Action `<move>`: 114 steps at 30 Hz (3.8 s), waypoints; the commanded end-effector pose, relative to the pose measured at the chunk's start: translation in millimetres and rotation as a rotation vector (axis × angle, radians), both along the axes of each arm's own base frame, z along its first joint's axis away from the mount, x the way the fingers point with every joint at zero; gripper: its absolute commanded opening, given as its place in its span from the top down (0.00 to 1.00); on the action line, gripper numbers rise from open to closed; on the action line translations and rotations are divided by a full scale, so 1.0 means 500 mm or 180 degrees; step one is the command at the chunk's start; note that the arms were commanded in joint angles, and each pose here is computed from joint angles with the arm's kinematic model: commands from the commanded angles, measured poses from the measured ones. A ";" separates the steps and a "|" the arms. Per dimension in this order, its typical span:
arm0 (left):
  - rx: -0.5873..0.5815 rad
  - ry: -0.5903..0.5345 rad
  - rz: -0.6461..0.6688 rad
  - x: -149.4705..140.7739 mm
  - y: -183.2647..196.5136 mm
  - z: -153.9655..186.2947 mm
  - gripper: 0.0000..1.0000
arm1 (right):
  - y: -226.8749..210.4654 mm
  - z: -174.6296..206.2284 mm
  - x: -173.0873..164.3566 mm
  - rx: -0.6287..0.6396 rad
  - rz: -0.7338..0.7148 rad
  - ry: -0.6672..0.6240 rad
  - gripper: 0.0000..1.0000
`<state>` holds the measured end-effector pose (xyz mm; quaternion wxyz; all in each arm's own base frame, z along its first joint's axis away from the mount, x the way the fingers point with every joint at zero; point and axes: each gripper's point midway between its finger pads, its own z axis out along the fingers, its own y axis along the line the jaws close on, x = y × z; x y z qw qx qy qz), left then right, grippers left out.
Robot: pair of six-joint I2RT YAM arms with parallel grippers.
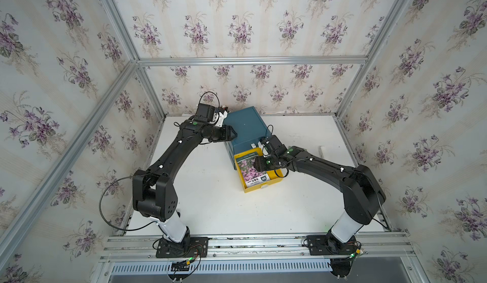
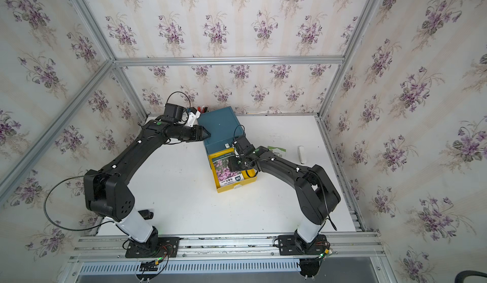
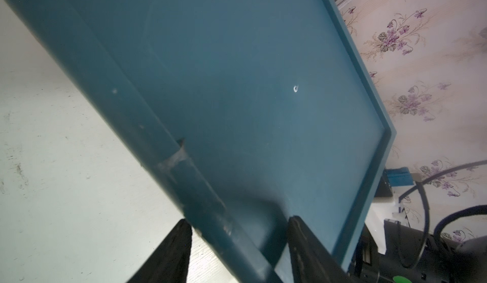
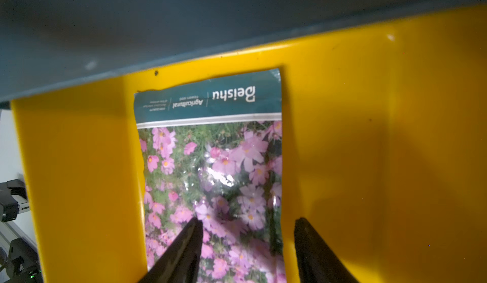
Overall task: Take the seed bags out of the drawer
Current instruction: Pick up the seed packet from the drawer, then place the seed packet at the center of the board.
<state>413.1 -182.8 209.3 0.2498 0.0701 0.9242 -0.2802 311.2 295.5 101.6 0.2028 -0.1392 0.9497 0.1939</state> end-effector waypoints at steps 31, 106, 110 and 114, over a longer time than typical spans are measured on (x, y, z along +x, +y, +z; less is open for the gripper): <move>0.0587 0.0681 0.0039 -0.079 0.055 -0.094 0.39 | 0.031 -0.024 -0.018 0.0191 0.0181 0.0179 0.85; 0.0583 0.0678 0.0007 -0.081 0.056 -0.089 0.39 | -0.481 0.217 -0.061 0.0072 -0.1480 -0.0133 1.00; 0.0589 0.0683 0.0003 -0.081 0.056 -0.091 0.39 | -0.511 0.185 -0.049 0.0017 -0.1602 -0.0028 1.00; 0.0589 0.0693 -0.0003 -0.082 0.056 -0.092 0.39 | -0.539 0.135 -0.040 -0.0091 -0.1653 0.0176 1.00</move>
